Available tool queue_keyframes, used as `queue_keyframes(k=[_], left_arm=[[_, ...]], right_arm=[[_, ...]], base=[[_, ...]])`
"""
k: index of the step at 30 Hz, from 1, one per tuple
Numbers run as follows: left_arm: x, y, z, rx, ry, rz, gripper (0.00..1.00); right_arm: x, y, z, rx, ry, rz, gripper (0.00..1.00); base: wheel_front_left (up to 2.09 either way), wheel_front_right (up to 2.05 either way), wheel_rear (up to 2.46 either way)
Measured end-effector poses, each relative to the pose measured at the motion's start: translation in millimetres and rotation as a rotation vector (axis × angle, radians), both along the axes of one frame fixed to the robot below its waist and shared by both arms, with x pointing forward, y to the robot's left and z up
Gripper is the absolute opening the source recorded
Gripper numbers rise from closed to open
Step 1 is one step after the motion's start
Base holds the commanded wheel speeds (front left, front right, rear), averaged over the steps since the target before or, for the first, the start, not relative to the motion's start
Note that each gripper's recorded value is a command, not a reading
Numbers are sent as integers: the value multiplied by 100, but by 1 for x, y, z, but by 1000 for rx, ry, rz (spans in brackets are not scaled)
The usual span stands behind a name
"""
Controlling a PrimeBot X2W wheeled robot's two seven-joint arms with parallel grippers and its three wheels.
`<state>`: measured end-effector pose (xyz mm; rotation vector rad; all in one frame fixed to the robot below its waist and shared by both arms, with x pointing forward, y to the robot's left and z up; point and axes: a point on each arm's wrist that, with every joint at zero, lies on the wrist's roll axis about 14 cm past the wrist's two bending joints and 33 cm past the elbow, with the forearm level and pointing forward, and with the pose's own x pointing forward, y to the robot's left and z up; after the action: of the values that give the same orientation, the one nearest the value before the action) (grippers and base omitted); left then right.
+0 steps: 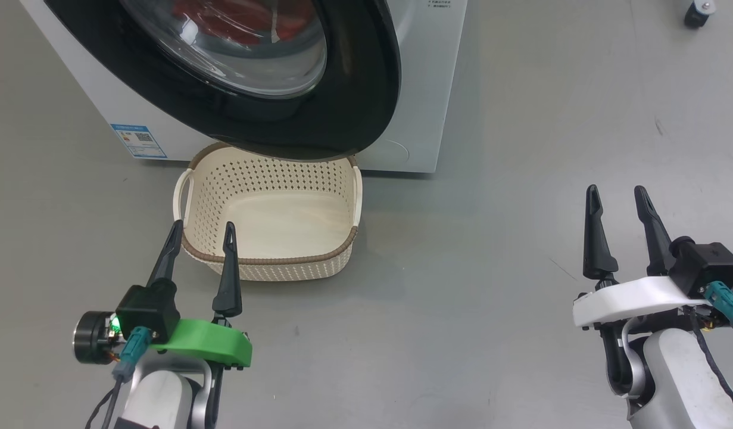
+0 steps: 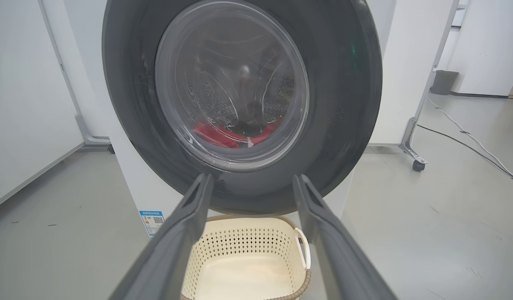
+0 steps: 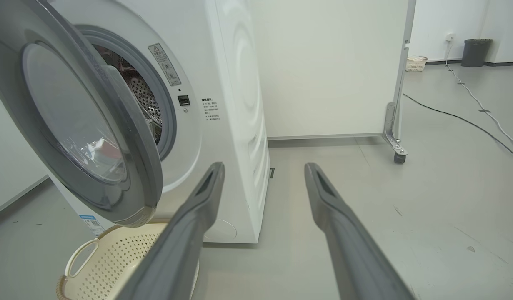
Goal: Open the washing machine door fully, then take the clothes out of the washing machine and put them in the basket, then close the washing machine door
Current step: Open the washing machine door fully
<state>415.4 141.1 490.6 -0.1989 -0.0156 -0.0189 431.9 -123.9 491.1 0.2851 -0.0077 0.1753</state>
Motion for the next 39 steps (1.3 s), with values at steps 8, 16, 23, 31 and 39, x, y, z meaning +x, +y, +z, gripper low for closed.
queue_keyframes(k=[8,16,23,31,39], left_arm=[[-1,1,-1,0,4,2,100],[-2,2,-4,1,10,4,100],[-1,4,-11,2,29,9,100],[2,2,-22,3,58,1,100],[10,4,-31,7,76,6,100]], right_arm=[[0,1,0,-3,-4,6,100],[-1,3,-3,6,5,9,100],[6,8,-8,2,6,38,100],[46,16,18,-25,-68,107,100],[86,38,43,21,-104,188,100]], base=[[0,0,0],[0,0,0],[0,0,0],[0,0,0],[0,0,0]])
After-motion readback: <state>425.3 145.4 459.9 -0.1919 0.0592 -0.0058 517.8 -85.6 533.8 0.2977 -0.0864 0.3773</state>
